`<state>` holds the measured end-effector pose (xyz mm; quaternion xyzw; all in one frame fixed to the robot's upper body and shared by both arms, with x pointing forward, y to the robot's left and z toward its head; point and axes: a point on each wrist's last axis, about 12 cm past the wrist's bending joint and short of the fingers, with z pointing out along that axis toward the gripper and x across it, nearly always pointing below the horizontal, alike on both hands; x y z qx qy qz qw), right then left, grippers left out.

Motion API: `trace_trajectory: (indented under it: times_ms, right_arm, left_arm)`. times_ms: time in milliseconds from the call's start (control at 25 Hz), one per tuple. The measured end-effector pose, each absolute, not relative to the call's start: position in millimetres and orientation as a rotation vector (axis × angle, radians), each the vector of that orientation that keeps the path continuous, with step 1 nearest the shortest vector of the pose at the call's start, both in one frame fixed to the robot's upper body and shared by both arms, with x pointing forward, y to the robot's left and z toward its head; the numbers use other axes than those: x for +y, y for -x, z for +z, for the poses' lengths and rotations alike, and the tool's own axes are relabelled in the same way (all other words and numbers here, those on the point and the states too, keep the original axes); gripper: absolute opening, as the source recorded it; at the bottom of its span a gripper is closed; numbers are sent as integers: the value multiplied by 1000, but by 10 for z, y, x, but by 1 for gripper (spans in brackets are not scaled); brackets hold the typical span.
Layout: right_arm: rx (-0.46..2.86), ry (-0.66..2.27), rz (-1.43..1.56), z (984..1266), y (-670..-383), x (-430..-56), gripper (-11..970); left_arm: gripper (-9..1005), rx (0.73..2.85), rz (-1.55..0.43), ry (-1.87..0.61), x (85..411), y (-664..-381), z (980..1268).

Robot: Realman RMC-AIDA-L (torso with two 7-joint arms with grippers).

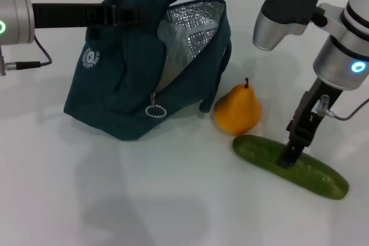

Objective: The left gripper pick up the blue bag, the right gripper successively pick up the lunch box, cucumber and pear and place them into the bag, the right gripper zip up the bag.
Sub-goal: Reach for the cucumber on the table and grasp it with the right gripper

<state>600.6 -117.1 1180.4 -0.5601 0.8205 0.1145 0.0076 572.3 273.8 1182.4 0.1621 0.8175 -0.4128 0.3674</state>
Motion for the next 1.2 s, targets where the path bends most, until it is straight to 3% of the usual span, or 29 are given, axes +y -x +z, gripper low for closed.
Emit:
trace_trajectory:
  times_ms: [1200]
  right_arm:
    - [2554,1776,356,11555,-5977,-1060,874]
  left_arm:
    - [45,2101,-1068,-425,2728,-5734,11791]
